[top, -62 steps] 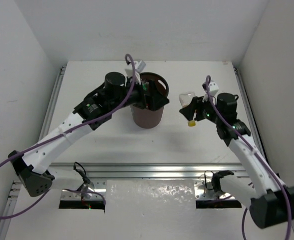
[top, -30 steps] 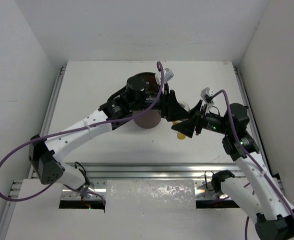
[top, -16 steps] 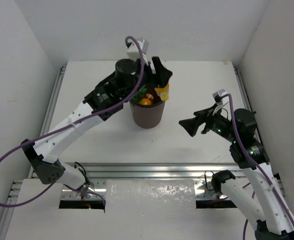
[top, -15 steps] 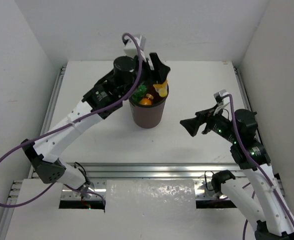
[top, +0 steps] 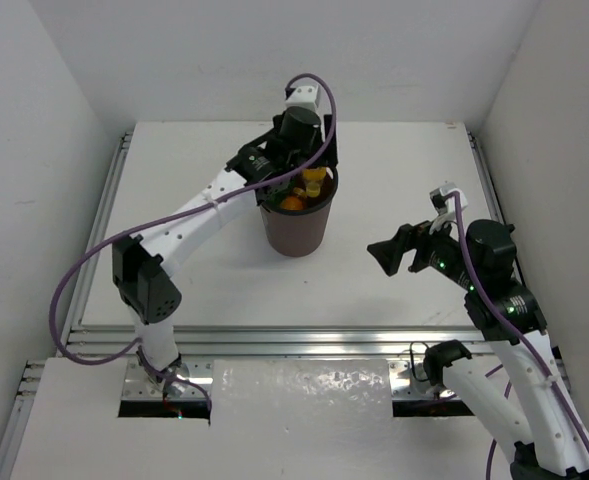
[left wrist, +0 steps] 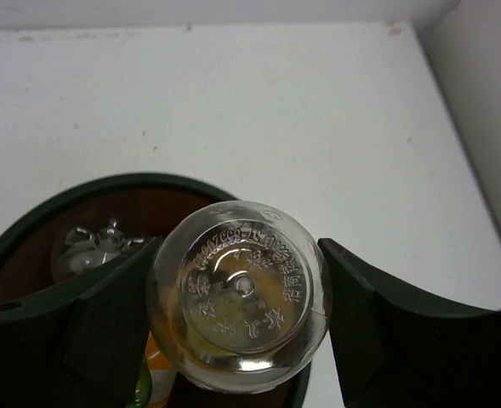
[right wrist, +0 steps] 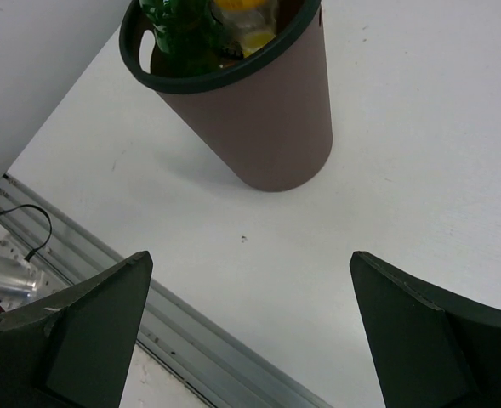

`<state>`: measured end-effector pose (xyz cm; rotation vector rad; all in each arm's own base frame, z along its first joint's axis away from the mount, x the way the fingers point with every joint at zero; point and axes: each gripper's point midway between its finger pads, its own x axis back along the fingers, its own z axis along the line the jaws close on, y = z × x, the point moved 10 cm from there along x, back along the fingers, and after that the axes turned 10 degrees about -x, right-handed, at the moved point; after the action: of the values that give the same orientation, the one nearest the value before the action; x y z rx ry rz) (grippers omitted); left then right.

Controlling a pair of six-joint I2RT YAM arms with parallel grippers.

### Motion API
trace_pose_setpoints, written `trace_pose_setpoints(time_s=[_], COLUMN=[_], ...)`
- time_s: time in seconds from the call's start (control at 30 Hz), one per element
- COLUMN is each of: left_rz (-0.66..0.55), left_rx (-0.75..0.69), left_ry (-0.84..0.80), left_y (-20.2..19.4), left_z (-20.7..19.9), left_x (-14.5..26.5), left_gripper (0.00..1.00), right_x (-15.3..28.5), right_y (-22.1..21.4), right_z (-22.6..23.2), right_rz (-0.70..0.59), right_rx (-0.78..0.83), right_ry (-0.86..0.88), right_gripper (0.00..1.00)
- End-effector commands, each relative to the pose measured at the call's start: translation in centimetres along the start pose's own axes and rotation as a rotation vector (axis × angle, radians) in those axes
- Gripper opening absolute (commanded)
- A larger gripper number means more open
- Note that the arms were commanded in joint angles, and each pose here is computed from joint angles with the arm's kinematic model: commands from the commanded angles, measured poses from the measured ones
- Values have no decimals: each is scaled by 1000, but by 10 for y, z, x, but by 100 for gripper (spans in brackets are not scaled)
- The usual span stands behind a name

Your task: Put the plastic bottles in the bin

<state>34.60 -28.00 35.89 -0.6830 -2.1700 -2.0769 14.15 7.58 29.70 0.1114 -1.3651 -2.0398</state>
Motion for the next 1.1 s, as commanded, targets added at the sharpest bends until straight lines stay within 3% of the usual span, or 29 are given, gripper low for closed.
trace_pose_setpoints(time_s=[0.0, 0.17, 0.3, 0.47, 0.57, 0.77, 0.93, 1.07], left_rz=[-73, -85, -170, -192, -53, -18, -32, -29], left_rx=[37, 44, 75, 96, 125, 225, 189, 160], left_ry=[-53, -105, -84, 73, 238, 529, 610, 649], left_y=[34, 53, 82, 76, 33, -40, -86, -107], left_z=[-1, -3, 11, 46, 88, 176, 191, 198], left_x=[22, 46, 91, 131, 127, 174, 193, 203], left_gripper=[75, 99, 100, 100, 100, 100, 100, 100], right_x=[1, 0, -1, 11, 23, 45, 54, 49], right_y=[8, 8, 10, 17, 23, 23, 5, -3], right_z=[3, 2, 0, -4, -11, -17, -23, -27], right_rz=[-23, -11, -4, -26, -43, -89, -153, -117], right_rx=[31, 32, 29, 16, -4, 24, 67, 64], right_ry=[14, 3, -28, -180, -353, -492, -490, -483], right_gripper=[99, 99, 99, 99, 99, 99, 99, 99])
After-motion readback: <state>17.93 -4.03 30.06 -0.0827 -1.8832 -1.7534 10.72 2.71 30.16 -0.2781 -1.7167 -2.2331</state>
